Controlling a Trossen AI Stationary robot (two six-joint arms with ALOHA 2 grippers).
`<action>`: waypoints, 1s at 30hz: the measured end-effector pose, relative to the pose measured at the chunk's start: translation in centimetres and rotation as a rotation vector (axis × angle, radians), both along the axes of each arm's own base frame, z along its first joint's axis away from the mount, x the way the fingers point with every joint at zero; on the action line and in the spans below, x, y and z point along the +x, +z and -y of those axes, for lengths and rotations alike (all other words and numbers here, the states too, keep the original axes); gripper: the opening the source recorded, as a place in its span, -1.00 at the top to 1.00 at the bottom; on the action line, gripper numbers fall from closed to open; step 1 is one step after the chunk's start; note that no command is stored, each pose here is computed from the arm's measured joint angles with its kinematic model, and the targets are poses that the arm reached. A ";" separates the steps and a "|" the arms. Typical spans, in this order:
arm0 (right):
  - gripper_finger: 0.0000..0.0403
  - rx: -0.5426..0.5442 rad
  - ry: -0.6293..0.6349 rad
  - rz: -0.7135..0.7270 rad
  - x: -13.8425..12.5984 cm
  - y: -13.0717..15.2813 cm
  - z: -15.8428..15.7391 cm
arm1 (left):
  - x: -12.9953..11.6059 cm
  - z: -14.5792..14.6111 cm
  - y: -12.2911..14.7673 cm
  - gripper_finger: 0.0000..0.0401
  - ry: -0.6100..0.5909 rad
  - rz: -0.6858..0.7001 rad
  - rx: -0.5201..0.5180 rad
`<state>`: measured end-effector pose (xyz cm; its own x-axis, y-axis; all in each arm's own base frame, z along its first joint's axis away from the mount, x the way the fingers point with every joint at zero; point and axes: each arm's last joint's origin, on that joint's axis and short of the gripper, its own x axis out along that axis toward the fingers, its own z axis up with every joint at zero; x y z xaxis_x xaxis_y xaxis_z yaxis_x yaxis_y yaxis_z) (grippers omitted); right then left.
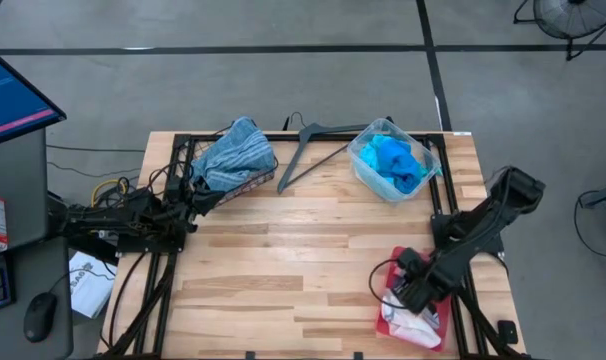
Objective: Pick & Place Cloths
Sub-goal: Put the gray sock into the pink bin, then return to Home Position
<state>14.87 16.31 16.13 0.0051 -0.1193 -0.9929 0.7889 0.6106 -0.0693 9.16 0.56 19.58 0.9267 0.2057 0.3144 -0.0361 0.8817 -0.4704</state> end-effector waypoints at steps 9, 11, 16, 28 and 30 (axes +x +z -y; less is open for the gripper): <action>1.00 0.016 0.083 -0.043 2.5 -1.7 -0.9 | 0.0 0.0 0.0 0.99 0.000 0.002 0.000; 0.99 0.005 0.119 -0.062 2.6 -0.1 -0.7 | 0.0 0.0 0.0 0.99 0.000 0.002 0.000; 0.95 -0.014 0.159 0.003 2.1 5.3 0.0 | 0.0 0.0 0.0 0.99 0.000 0.002 0.000; 0.99 -0.423 0.352 0.917 -0.2 15.8 4.0 | 0.0 0.0 0.0 0.99 0.000 0.002 0.000; 0.99 -0.445 0.399 0.954 -1.0 16.4 5.2 | 0.0 0.0 0.0 0.99 0.001 0.002 0.000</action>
